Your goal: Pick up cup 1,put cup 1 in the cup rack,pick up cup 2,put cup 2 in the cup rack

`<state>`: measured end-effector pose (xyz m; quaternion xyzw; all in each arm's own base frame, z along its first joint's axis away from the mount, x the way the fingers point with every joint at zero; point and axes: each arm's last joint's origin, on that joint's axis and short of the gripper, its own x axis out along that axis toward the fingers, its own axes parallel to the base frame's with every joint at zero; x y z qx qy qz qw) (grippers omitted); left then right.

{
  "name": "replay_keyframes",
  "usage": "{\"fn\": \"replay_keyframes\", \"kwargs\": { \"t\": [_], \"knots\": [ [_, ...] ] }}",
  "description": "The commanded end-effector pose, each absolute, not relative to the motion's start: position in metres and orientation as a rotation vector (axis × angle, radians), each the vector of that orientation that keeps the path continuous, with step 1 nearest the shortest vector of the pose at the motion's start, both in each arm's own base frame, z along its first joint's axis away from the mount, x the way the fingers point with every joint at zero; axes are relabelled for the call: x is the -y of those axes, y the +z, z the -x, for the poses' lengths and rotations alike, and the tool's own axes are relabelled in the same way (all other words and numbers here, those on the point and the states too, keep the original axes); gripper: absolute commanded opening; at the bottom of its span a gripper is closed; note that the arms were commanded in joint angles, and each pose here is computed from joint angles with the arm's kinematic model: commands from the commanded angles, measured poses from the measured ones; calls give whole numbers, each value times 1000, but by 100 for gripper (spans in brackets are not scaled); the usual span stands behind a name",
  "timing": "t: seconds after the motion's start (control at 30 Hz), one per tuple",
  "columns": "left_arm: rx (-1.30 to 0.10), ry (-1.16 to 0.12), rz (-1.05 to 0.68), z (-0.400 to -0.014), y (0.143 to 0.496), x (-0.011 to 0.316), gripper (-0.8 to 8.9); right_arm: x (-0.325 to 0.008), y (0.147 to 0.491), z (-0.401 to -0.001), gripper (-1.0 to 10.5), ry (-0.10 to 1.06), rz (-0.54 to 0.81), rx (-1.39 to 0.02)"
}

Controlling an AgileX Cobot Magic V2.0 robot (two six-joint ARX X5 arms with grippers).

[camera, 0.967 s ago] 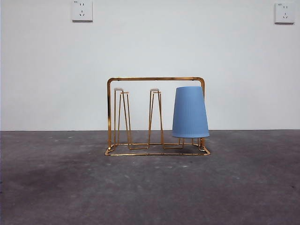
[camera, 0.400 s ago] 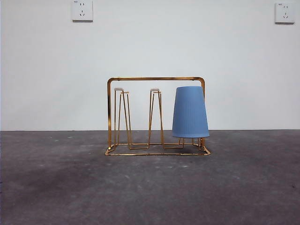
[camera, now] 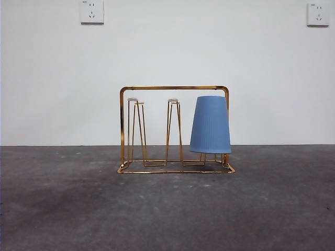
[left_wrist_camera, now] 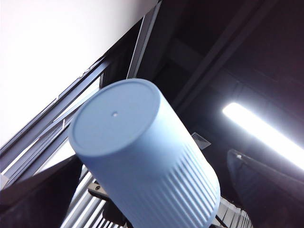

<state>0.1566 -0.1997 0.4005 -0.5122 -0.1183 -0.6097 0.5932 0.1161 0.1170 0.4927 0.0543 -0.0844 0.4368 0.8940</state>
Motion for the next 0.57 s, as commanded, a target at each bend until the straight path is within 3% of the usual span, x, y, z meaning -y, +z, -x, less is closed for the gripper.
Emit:
{"fn": "replay_keyframes", "kwargs": {
  "t": [0.03,0.4,0.57],
  "knots": [
    [306,-1424,1185,-156,401,199,566,-121,490,-119,-12,911,-110,165],
    [327,-1418,1193,-156,402,198,554,-129,486,-127,-12,939,-113,130],
    [327,-1418,1194,-156,402,198,202,-129,485,-127,-12,939,-110,122]
  ]
}}
